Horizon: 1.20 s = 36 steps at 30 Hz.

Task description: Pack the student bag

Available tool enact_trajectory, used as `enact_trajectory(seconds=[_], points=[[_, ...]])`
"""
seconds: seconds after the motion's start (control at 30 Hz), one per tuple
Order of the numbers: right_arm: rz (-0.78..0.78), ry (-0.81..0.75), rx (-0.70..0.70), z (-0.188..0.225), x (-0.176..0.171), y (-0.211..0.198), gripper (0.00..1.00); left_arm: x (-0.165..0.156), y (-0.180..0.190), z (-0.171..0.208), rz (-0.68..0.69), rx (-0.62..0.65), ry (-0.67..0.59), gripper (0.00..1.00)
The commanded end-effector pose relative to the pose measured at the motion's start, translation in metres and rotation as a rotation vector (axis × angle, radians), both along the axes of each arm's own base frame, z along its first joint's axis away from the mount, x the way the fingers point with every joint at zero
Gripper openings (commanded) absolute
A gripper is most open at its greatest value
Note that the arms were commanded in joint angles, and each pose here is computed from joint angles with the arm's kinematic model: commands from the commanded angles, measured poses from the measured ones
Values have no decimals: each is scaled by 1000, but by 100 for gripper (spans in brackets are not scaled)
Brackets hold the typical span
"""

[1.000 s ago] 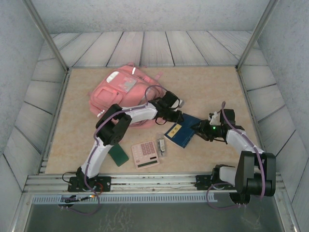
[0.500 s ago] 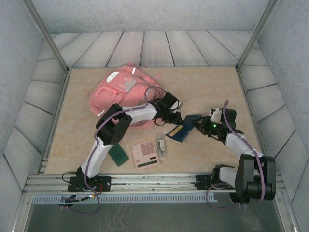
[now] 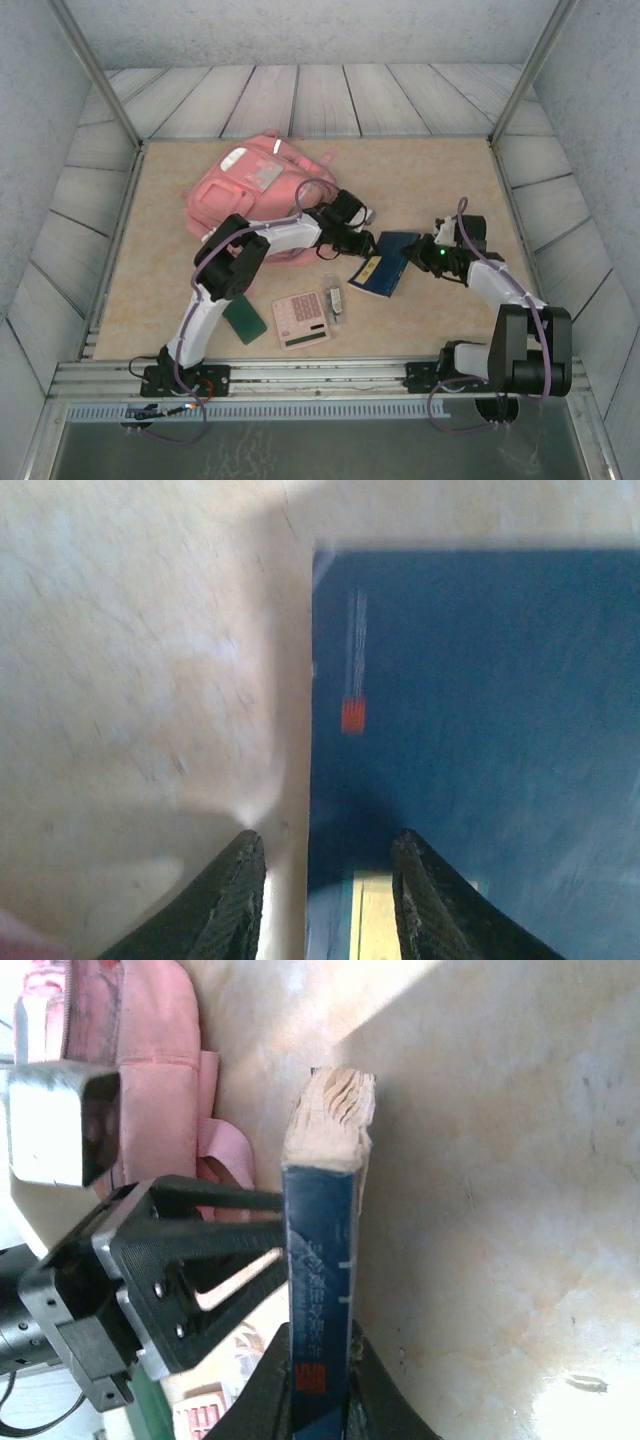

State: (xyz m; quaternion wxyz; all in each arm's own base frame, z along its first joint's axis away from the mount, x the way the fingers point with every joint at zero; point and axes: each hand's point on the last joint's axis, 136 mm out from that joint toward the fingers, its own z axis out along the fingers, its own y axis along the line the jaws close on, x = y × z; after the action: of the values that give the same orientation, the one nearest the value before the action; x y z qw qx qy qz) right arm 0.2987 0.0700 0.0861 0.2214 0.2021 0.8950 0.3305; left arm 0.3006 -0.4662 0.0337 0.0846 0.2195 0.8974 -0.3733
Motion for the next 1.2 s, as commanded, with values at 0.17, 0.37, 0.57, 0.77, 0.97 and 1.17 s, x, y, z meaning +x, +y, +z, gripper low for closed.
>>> enact_trajectory(seconds=[0.17,0.37,0.57,0.77,0.97,1.17], points=[[187,-172,-79,61,3,10,0,19,36,115,-112,-219,-132,57],[418,-323,38,113,5,51,0,29,93,198,-162,-306,-309,68],[684,-406,82,135,-4,114,0,-2,124,222,-350,-233,-466,83],[955,-456,74,149,-29,161,0,-16,139,233,-415,-184,-532,87],[1124,-491,31,149,-52,184,0,-39,145,232,-516,-212,-501,86],[1221,-525,31,149,-69,199,0,-49,150,231,-557,-212,-505,81]])
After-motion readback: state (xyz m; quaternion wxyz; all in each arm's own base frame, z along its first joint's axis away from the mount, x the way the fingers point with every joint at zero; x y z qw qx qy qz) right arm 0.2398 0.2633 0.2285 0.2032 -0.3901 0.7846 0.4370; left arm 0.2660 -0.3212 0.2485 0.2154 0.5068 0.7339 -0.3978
